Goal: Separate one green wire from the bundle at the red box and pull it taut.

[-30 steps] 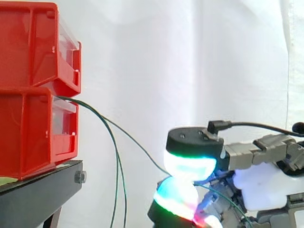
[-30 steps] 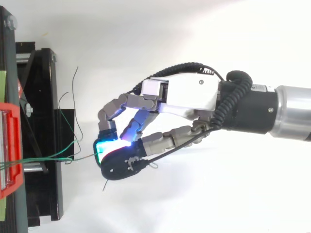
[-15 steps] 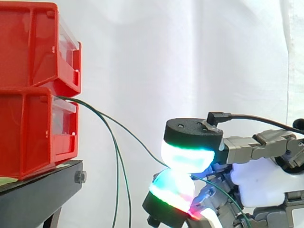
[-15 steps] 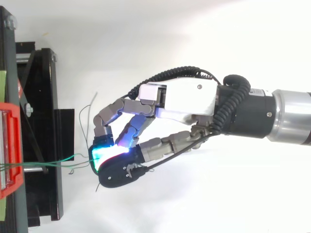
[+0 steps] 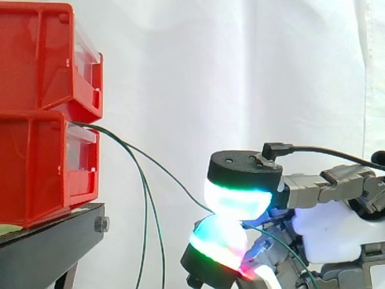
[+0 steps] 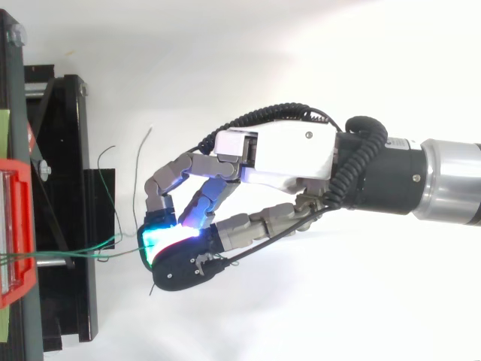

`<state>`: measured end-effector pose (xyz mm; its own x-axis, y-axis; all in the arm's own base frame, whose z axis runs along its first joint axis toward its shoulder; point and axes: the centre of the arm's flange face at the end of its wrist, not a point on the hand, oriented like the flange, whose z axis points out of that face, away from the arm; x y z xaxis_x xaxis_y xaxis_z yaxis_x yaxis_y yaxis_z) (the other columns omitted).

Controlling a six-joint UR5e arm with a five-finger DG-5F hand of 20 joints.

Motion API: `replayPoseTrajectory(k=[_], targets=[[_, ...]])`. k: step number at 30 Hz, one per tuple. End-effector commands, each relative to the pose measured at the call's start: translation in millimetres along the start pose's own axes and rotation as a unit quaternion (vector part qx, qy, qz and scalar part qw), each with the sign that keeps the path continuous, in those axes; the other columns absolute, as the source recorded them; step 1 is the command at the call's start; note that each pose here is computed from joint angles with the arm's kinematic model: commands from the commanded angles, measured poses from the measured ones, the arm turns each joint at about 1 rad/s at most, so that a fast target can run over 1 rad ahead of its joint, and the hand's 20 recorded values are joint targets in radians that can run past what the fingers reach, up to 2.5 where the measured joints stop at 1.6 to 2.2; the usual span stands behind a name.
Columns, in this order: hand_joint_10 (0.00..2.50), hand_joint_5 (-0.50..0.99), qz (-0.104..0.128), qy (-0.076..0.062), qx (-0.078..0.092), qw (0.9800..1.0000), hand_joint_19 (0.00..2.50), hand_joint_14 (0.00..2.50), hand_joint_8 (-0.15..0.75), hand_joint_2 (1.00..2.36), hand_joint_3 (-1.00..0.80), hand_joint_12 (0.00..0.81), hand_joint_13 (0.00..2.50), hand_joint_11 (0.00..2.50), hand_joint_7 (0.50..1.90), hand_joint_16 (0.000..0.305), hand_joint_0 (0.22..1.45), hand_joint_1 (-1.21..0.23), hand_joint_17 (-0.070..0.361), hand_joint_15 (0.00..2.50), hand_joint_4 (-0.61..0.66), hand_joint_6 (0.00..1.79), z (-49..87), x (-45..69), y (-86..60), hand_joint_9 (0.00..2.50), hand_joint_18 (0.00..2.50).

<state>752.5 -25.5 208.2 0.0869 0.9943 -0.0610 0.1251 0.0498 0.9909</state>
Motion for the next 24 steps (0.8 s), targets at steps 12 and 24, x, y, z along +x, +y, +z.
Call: replayPoseTrajectory(k=[12, 24], targets=[[0.02, -0.18, 0.0, 0.0, 0.0, 1.0, 0.44, 0.02, 0.321, 1.03, -0.08, 0.328, 0.9, 0.86, 1.27, 0.043, 0.63, -0.7, 0.098, 0.46, 0.06, 0.88, -0.2, 0.3, -0.3, 1.1, 0.69], [0.02, -0.18, 0.0, 0.0, 0.0, 1.0, 0.43, 0.02, 0.324, 1.03, -0.08, 0.328, 0.9, 0.85, 1.28, 0.044, 0.63, -0.7, 0.098, 0.45, 0.06, 0.88, -0.2, 0.3, -0.3, 1.09, 0.69]])
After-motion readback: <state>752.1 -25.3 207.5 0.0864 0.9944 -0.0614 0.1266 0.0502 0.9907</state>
